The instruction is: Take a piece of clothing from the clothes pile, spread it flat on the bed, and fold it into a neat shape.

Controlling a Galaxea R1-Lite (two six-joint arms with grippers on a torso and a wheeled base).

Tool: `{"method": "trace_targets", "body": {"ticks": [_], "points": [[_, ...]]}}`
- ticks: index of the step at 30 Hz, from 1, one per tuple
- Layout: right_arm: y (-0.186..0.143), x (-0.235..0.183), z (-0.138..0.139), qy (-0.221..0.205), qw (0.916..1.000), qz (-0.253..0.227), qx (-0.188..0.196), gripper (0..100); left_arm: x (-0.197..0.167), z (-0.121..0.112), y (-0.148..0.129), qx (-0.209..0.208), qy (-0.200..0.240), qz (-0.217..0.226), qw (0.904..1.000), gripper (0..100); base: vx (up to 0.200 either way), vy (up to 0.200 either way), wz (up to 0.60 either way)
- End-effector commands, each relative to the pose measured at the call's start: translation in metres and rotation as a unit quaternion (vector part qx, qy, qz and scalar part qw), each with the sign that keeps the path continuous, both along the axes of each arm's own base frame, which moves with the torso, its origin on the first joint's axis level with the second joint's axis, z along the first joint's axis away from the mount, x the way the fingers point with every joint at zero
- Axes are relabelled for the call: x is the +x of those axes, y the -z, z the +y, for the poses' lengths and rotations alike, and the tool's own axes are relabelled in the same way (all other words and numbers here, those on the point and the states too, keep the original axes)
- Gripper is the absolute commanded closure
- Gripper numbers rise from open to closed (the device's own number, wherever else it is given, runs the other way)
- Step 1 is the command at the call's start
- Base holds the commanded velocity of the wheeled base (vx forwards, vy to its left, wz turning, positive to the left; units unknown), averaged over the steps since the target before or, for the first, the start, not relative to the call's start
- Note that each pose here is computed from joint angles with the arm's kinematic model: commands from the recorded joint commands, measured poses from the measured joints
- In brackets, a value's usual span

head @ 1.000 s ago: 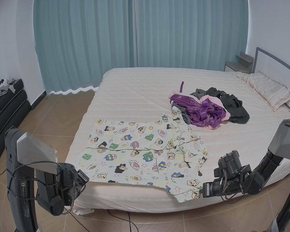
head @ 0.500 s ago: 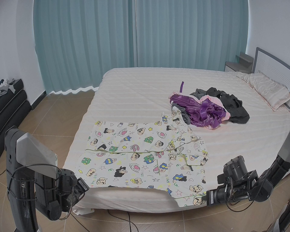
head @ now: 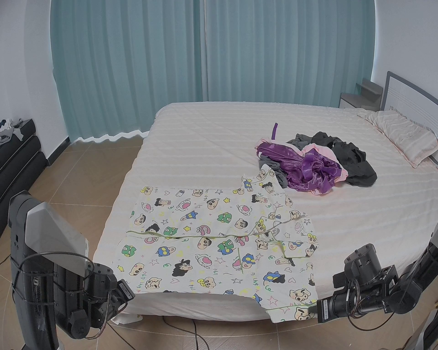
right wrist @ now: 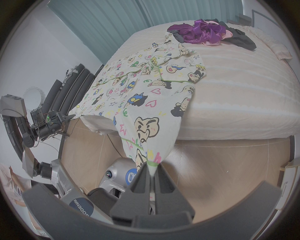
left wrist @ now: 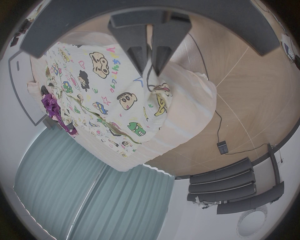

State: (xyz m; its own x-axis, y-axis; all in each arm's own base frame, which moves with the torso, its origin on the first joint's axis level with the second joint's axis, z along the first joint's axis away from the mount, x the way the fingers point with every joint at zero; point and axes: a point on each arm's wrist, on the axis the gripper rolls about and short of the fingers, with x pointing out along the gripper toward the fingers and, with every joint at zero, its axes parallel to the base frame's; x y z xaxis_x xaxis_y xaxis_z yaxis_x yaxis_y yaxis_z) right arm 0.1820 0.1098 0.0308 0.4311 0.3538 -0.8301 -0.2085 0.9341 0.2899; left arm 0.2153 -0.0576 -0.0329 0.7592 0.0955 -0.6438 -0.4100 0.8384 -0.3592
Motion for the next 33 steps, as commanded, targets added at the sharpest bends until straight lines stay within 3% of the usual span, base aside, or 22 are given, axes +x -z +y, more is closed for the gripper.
{"method": "trace_targets", "body": {"ticks": [1,11,17,29,33], "points": [[-0.002,-0.008,0.001,-0.013,0.9999,0.000,0.000,100,-0.005,0.000,-0.001,0.002,0.004,0.002,1.0000,100,0.000,0.000,0.00],[0.000,-0.024,0.004,-0.041,0.9991,0.010,-0.006,100,-0.010,-0.001,0.000,0.020,0.022,0.019,0.9994,100,0.000,0.000,0.00],[-0.003,-0.027,0.003,-0.043,0.9991,0.004,-0.004,100,-0.016,0.001,-0.017,0.044,0.043,0.025,0.9978,100,0.000,0.000,0.00],[-0.003,-0.035,-0.002,-0.045,0.9989,0.009,-0.007,100,-0.034,0.001,-0.023,0.109,0.106,0.095,0.9838,100,0.000,0.000,0.00],[-0.004,-0.034,-0.001,-0.046,0.9989,0.005,-0.004,100,-0.032,-0.002,-0.023,0.113,0.119,0.093,0.9822,100,0.000,0.000,0.00]]}}
